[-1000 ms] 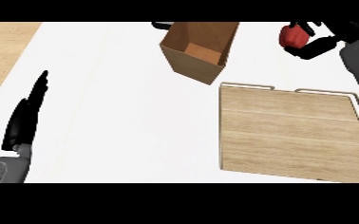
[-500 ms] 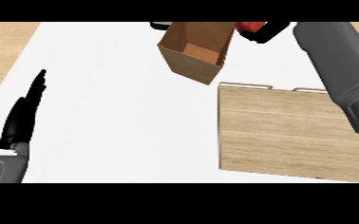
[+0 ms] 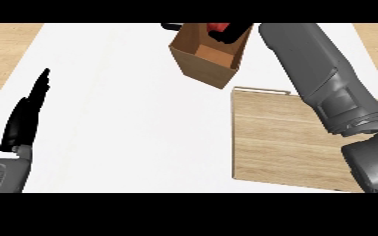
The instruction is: Pick the bell pepper from the tray and place it in the cardboard box
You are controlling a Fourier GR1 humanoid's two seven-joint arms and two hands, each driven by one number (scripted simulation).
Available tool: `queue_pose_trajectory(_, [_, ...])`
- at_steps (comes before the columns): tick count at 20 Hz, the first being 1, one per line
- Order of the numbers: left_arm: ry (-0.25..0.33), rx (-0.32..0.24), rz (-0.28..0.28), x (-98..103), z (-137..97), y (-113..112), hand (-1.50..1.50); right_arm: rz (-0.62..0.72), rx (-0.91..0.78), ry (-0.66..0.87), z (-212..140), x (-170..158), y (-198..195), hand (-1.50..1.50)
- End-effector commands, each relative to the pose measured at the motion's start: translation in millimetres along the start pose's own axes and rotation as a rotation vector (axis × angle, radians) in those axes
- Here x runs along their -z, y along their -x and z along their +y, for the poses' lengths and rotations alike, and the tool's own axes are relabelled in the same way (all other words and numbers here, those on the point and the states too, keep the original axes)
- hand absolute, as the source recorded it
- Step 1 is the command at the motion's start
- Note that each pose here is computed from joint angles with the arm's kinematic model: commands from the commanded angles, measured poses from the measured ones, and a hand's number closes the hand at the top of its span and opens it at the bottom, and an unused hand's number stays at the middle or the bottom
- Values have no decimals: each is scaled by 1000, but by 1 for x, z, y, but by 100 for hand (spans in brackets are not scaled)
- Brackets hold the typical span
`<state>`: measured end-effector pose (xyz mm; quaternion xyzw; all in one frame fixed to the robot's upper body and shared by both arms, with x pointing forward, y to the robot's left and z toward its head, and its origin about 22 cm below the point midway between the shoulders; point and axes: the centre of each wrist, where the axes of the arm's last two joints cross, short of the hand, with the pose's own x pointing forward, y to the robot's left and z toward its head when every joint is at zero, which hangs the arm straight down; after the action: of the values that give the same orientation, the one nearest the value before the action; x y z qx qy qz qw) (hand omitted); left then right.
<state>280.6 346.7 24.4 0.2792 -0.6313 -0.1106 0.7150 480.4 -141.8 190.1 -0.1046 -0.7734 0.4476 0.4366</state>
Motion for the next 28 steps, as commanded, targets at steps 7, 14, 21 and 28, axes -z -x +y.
queue_pose_trajectory(7, [-2,1,-18,16,8,-11,0,82,-37,-22,48,20,-21,150])
queue_pose_trajectory(14, [24,3,-40,9,-18,-11,0,266,65,-81,91,8,-6,-150])
queue_pose_trajectory(21, [30,-2,-45,9,-14,-14,0,202,135,-31,78,12,-9,-150])
queue_pose_trajectory(28, [1,-1,-37,10,-8,-9,0,104,292,194,74,8,-5,-150])
